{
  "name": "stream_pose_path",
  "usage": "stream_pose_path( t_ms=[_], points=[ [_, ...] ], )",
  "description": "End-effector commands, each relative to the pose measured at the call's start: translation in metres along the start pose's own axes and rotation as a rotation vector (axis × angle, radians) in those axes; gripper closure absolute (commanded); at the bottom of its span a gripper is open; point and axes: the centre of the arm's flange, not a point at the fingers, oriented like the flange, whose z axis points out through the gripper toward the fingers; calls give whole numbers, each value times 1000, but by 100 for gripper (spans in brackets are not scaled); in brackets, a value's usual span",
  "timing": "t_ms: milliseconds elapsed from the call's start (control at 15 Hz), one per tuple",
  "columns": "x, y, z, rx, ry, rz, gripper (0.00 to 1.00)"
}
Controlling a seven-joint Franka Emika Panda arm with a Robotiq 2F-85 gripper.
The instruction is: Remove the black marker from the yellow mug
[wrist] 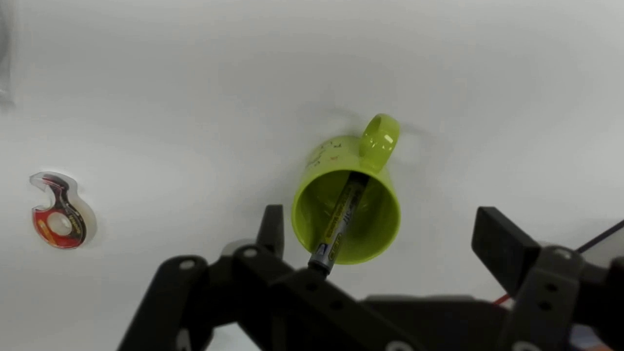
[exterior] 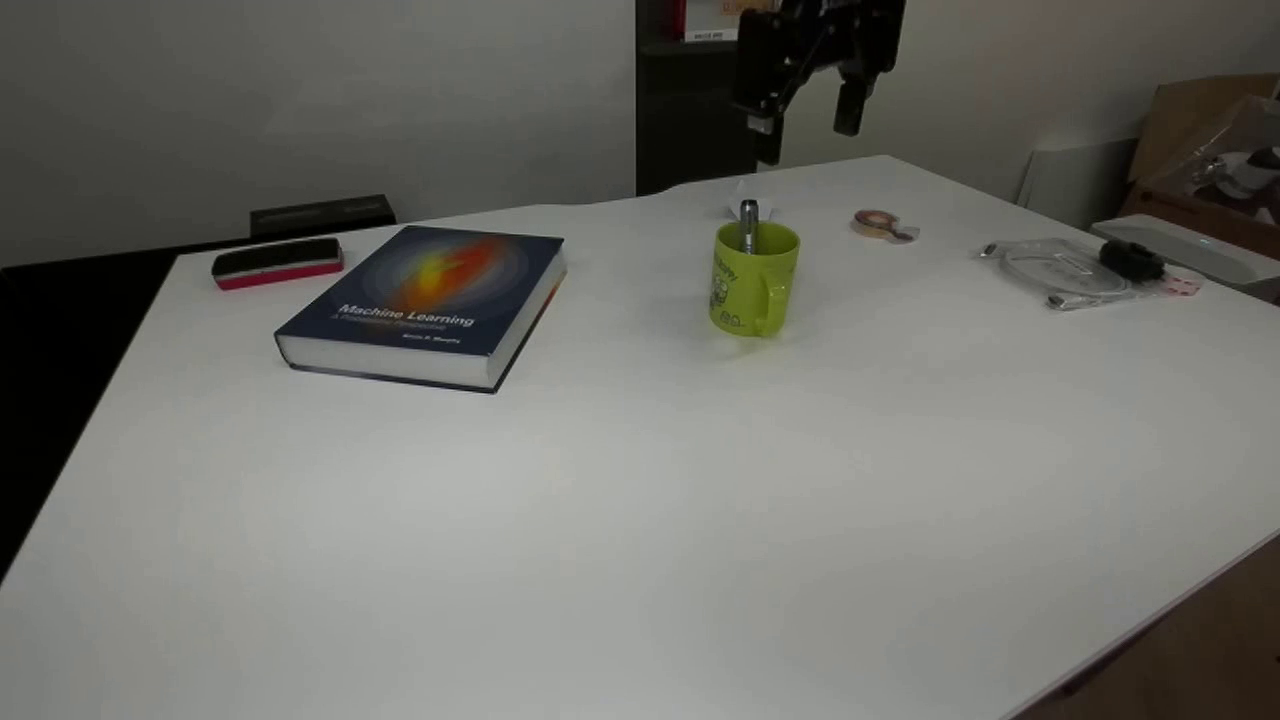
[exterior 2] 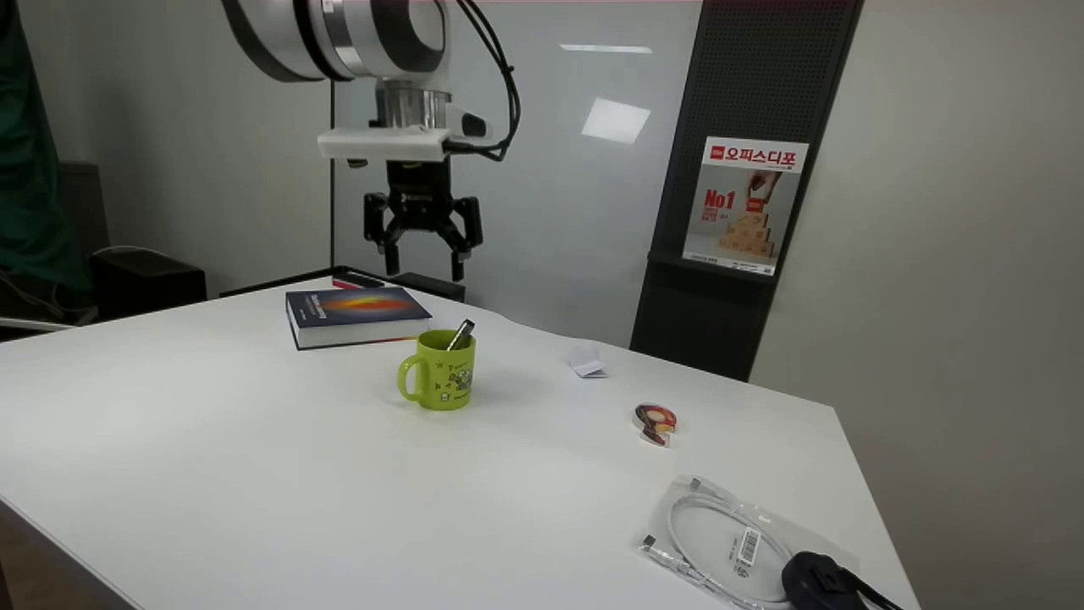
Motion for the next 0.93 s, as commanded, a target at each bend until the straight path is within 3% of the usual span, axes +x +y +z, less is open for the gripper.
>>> stream_pose_path(
  t_ms=[0,467,533,867],
  points=[
    [32,4,49,-2,-33,29,0],
    [70,5,93,-2,-8,42,0],
    [45,3,91,1,-20,10,0],
    [45,2,96,1,-25,6,0]
  ],
)
